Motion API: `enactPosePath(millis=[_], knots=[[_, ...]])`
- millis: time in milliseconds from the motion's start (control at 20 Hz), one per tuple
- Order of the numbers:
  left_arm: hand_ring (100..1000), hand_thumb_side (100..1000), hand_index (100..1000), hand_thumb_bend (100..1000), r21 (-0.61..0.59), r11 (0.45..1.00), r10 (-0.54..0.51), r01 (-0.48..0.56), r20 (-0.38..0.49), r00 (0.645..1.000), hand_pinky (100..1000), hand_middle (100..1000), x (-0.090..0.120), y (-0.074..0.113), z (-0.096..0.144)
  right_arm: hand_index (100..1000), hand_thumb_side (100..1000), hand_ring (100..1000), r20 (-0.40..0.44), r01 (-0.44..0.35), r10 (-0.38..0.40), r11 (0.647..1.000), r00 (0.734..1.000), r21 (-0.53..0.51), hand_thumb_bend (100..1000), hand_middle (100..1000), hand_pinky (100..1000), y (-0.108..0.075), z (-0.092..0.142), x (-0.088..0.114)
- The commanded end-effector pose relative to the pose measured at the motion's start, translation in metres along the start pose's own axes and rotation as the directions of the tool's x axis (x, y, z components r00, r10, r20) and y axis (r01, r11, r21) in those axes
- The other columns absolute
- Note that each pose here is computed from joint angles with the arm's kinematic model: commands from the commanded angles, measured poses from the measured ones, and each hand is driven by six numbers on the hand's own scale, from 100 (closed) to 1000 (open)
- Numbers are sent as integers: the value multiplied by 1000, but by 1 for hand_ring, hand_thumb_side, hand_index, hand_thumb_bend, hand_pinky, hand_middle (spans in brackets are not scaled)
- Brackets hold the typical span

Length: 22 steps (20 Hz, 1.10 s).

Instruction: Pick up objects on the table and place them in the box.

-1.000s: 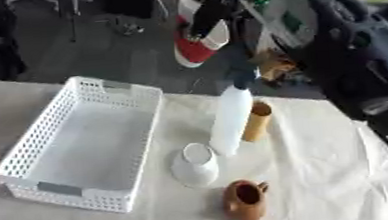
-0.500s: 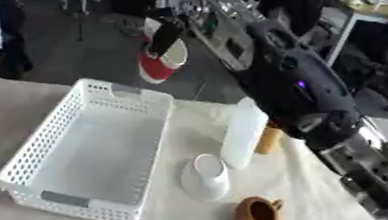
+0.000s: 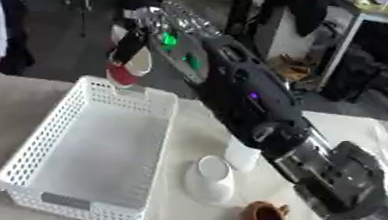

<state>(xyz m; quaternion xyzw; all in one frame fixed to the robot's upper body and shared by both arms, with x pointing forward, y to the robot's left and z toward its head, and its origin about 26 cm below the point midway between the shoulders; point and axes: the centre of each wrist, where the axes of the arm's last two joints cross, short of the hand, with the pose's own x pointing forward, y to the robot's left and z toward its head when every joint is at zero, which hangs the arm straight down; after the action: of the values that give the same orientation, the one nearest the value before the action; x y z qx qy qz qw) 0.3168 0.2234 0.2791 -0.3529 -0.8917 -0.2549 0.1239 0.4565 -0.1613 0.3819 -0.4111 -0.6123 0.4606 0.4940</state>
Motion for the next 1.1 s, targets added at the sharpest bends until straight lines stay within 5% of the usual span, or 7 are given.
enactPosePath(millis=[50, 500, 850, 1050, 1100], knots=[[767, 928, 787, 100, -37, 999, 15, -13, 47, 999, 971, 730, 2, -4, -13, 426, 263, 367, -10, -12, 10, 993, 1000, -116, 100, 343, 100, -7, -4, 5], [767, 928, 787, 100, -61, 998, 34, -29, 81, 996, 972, 731, -1, -7, -19, 432, 261, 363, -71, -57, 43, 975, 997, -213, 100, 325, 100, 50, -29, -7], [767, 924, 787, 100, -68, 997, 34, -28, 90, 995, 972, 731, -1, -7, -20, 436, 260, 370, -81, -79, 63, 974, 995, -212, 100, 331, 100, 69, -33, -10], [767, 919, 787, 100, -74, 997, 36, -29, 94, 995, 972, 730, -1, -7, -20, 519, 383, 483, -58, -107, 97, 972, 994, -208, 100, 402, 173, 73, -33, -6], [767, 917, 787, 100, -74, 997, 36, -30, 94, 995, 972, 730, -1, -7, -20, 596, 544, 565, -47, -115, 108, 973, 993, -198, 100, 493, 319, 73, -33, -4]])
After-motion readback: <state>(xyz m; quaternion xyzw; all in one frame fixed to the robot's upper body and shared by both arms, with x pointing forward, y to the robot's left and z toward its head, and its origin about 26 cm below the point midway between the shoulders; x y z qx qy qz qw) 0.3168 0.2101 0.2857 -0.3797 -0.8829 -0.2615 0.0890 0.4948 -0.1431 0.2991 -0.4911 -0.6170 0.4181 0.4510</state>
